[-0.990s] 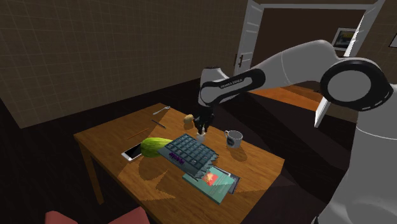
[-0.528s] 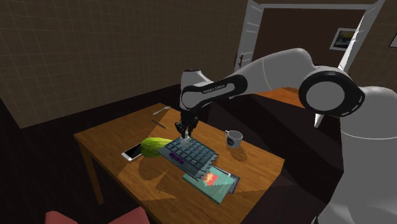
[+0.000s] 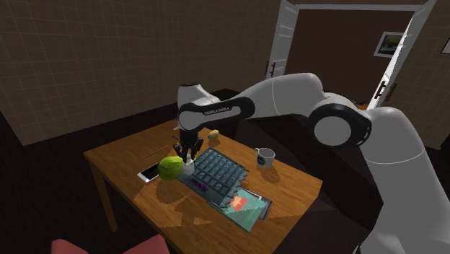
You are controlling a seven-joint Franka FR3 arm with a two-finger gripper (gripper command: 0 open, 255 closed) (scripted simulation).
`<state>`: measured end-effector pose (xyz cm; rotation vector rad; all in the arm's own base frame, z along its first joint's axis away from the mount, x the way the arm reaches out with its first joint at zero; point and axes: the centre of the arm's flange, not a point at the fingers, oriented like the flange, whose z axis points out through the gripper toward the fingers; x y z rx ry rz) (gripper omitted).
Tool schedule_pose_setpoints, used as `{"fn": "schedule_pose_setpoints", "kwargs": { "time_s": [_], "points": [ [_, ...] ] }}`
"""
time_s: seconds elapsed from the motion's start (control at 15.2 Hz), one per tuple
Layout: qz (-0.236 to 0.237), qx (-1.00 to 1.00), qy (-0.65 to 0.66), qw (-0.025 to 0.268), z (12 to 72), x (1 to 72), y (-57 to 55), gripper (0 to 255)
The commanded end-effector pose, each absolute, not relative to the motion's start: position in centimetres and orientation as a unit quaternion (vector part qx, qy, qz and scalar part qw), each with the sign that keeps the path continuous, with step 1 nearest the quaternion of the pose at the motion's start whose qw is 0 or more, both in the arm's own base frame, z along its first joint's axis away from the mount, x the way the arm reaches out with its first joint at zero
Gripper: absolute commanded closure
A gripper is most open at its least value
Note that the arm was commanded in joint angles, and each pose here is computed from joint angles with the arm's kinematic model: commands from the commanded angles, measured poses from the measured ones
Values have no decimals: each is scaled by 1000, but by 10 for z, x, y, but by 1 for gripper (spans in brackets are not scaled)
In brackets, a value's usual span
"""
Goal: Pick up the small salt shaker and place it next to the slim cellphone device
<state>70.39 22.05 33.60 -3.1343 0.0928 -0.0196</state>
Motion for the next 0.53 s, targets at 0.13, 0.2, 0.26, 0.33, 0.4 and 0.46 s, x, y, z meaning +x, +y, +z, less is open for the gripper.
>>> {"fn": "schedule_pose_setpoints", "kwargs": {
  "time_s": [0.13,0.2,0.26,0.33,0.4,0.46],
  "points": [
    [-6,-1000,30,3,326,728,267,255],
    [-6,-1000,30,3,324,733,279,255],
    [-6,-1000,30,3,321,741,295,255],
    [-6,-1000,30,3,316,741,295,255],
    [-6,-1000,30,3,311,741,295,255],
    [-6,-1000,30,3,305,741,295,255]
  ]
}}
